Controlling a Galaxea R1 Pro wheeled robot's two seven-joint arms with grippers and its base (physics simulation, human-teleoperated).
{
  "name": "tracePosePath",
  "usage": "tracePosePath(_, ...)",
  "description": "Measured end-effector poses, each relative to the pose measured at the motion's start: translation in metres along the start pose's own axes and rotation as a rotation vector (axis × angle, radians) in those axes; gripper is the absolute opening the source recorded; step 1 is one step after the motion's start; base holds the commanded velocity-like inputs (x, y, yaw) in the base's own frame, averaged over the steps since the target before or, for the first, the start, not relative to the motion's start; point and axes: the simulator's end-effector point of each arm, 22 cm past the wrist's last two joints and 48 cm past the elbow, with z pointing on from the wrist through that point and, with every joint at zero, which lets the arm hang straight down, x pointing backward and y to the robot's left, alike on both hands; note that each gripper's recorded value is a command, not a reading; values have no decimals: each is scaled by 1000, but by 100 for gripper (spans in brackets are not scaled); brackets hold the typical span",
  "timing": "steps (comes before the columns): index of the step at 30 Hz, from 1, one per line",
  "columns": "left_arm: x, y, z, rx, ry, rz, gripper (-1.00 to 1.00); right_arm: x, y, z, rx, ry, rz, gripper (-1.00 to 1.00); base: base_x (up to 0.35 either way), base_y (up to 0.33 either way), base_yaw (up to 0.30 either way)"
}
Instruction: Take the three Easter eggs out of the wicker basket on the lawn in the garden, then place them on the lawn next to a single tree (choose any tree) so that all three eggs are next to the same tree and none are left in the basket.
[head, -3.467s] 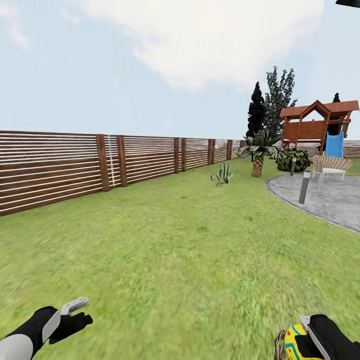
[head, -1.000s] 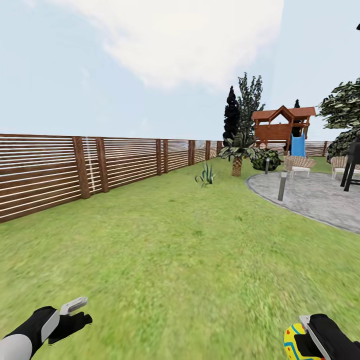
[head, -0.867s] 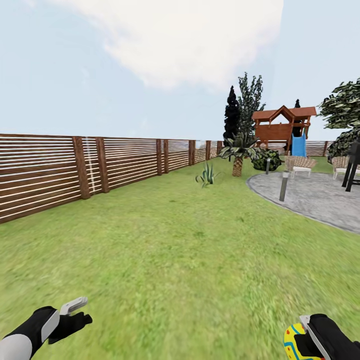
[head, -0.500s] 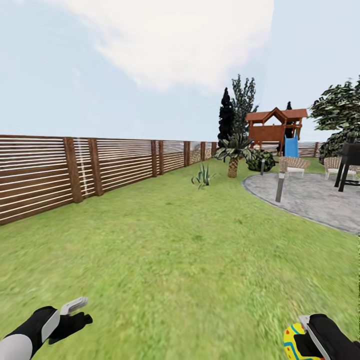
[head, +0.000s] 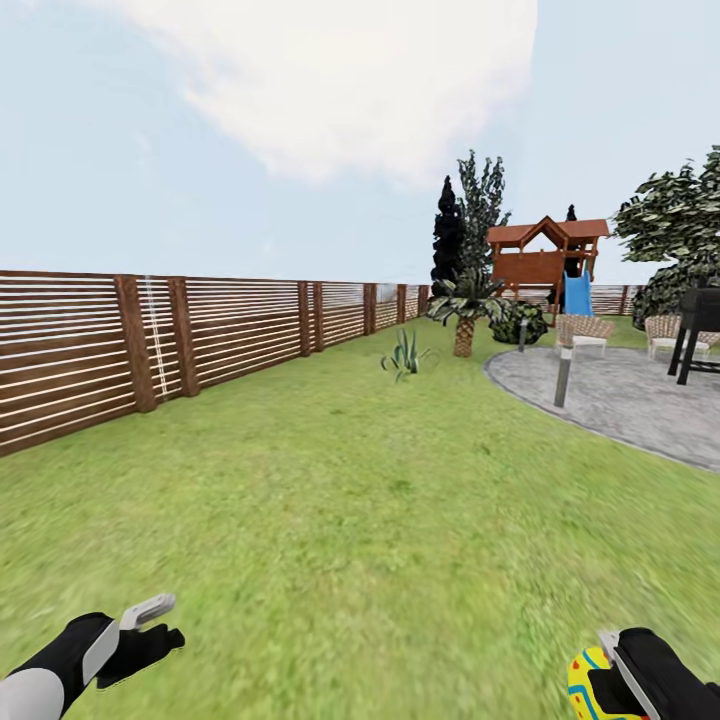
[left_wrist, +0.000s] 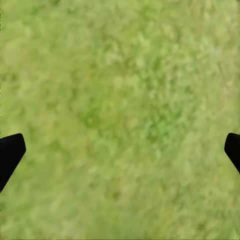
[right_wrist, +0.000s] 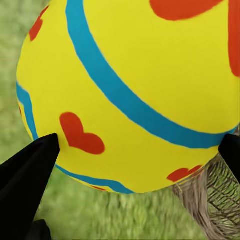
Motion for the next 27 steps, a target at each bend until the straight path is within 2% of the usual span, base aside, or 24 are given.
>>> tracePosePath(16, 0, 0, 0, 0, 0, 1, 100, -1, 0, 0, -1, -3, 4, -100, 303, 171, -1)
tracePosePath(27, -1, -1, -1, 2, -2, 1, 100, -2, 0, -1, -4, -7, 4, -100, 303, 163, -260)
